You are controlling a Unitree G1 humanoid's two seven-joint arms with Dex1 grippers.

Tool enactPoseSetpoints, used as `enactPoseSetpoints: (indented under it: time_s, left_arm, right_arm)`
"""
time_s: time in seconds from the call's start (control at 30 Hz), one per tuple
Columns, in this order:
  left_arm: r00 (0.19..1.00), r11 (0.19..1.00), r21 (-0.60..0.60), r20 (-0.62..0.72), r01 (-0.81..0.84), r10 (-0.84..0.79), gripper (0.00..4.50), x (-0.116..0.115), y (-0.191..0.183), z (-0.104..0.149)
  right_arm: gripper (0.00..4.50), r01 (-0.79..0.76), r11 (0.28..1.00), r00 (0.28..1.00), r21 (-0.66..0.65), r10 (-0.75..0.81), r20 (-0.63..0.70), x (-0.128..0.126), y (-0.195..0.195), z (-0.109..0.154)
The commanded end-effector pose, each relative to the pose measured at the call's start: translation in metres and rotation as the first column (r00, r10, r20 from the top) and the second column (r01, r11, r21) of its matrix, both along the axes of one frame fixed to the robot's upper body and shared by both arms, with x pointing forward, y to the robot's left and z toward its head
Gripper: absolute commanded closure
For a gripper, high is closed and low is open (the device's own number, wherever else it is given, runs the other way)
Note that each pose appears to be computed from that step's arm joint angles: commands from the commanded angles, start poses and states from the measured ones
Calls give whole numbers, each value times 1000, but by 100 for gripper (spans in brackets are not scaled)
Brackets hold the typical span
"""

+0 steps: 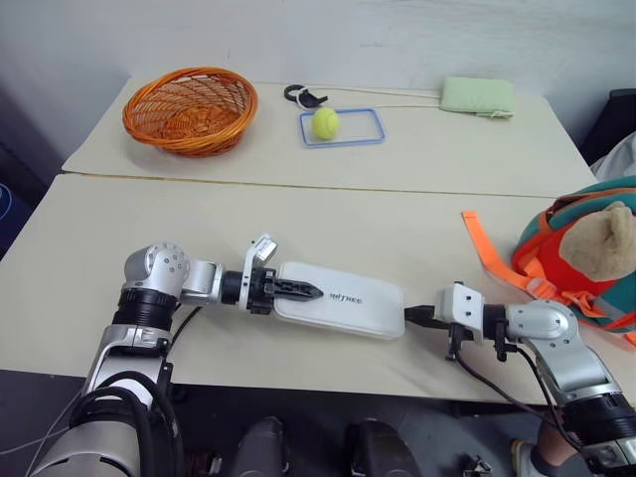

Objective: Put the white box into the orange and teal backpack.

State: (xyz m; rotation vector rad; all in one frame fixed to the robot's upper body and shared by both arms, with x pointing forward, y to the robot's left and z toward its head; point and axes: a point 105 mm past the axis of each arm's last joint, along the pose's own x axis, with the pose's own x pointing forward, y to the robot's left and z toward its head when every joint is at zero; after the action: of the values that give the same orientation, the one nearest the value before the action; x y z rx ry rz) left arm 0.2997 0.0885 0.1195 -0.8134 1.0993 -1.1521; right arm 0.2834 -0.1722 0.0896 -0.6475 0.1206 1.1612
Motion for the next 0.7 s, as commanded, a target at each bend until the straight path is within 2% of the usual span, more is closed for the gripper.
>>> enactPoseSetpoints:
  time_s: [0.03, 0.1, 0.13, 0.2, 0.27, 0.33, 0.4, 0.47, 0.5, 0.57, 0.6, 0.7]
  left_arm:
    - [989, 995, -73, 135, 70, -60, 327, -12, -4, 23]
    - [953, 992, -87, 296, 88, -59, 327, -18, -7, 33]
    - [919, 990, -96, 391, 102, -57, 327, -21, -8, 38]
    - [815, 981, -158, 580, 115, -2, 327, -23, -9, 52]
    - [694, 982, -152, 719, 109, 34, 327, -22, -4, 58]
    - [572, 985, -165, 814, 58, 102, 327, -11, 3, 67]
    - [486, 982, -186, 862, 42, 143, 327, -6, 7, 72]
    - [415, 986, -146, 904, 74, 103, 327, -9, 9, 69]
    - [405, 986, -101, 914, 133, 39, 327, -14, 9, 64]
    - [372, 987, -68, 928, 144, 10, 327, -10, 9, 67]
    - [355, 984, -65, 935, 166, 2, 327, -11, 8, 71]
    - [296, 977, -9, 954, 214, -56, 327, -17, 6, 71]
  right_arm:
    - [450, 92, 994, 993, 53, -96, 64, -2, -18, 18]
    - [450, 192, 959, 978, 210, -205, 41, -15, -31, 34]
    - [423, 226, 937, 971, 268, -239, 17, -24, -35, 38]
    - [390, 318, 897, 947, 306, -316, -57, -47, -44, 36]
    - [326, 418, 860, 908, 293, -401, -119, -67, -52, 28]
    - [261, 604, 724, 786, 334, -609, -103, -90, -79, 34]
    - [195, 698, 628, 691, 345, -717, -94, -108, -96, 39]
    - [125, 743, 579, 644, 337, -756, -120, -125, -105, 35]
    - [87, 778, 523, 609, 349, -765, -209, -140, -112, 28]
    - [19, 847, 390, 506, 361, -800, -323, -161, -132, 19]
    - [2, 866, 352, 469, 356, -819, -332, -170, -145, 16]
    - [2, 883, 261, 378, 390, -888, -261, -181, -183, 26]
